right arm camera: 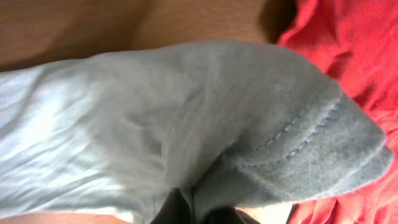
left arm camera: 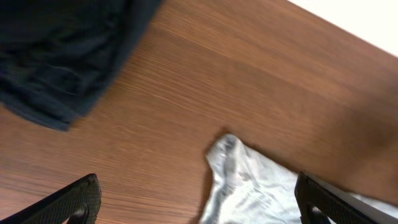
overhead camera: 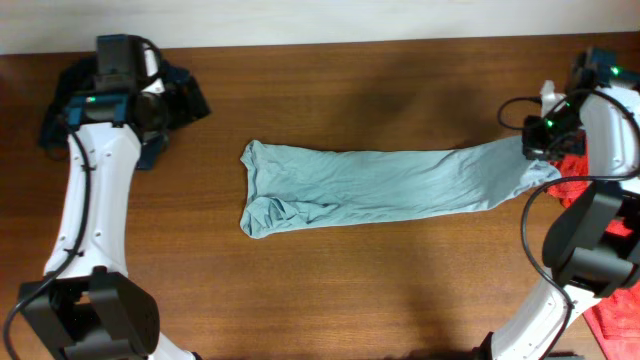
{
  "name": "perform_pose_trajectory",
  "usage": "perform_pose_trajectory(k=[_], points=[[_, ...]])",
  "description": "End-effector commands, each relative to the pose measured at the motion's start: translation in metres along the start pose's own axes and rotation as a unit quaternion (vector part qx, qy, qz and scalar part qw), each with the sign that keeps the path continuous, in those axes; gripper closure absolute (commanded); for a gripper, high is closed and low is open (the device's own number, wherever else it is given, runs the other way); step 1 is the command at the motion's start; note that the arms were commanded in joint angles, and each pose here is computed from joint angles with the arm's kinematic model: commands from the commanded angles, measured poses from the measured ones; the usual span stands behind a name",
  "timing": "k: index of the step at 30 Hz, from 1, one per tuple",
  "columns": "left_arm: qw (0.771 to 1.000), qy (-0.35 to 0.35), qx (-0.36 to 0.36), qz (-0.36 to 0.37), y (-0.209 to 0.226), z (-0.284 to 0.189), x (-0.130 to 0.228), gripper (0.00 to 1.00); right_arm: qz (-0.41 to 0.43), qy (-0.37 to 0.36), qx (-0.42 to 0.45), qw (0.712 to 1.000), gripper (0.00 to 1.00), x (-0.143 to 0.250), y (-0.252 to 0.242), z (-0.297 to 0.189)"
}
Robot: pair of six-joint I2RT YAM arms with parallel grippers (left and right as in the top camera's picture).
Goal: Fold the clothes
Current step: 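Release the strip with the left gripper and retract it to the upper left, then push the strip's right end leftward onto the middle with the right gripper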
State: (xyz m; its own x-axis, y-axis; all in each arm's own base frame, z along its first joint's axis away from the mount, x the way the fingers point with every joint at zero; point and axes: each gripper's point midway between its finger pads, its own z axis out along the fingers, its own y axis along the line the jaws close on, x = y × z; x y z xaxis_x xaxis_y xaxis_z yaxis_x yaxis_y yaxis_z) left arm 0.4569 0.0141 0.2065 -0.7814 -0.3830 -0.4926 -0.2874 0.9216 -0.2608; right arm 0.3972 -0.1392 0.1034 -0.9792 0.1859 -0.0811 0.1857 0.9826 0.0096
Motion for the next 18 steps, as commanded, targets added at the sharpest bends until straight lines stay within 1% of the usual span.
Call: perform_pose_trajectory(k=[1,5,9,15,18], points=[[1.0,-0.009,-0.021,-0.019,0.023,-0.001,-0.008,0.01,-0.043,-0.032,0.003,0.999,0.96,-0.016,0.032,-0.025],[0.999,-0.014,-0.03,-0.035,0.04,-0.003,-0.014,0.01,-0.093,-0.032,-0.001,0.995,0.96,-0.017,0.075,-0.029],[0.998,-0.017,-0.037,-0.046,0.051,-0.005,-0.017,0.01,-0.148,-0.028,-0.008,0.989,0.96,-0.011,0.13,-0.028],[0.998,-0.017,-0.037,-0.046,0.052,-0.005,-0.017,0.01,-0.219,-0.053,-0.021,0.974,0.96,-0.005,0.209,-0.026],[0.998,-0.017,-0.037,-0.046,0.052,-0.005,-0.017,0.01,-0.252,-0.058,-0.026,0.966,0.96,0.001,0.239,-0.019]])
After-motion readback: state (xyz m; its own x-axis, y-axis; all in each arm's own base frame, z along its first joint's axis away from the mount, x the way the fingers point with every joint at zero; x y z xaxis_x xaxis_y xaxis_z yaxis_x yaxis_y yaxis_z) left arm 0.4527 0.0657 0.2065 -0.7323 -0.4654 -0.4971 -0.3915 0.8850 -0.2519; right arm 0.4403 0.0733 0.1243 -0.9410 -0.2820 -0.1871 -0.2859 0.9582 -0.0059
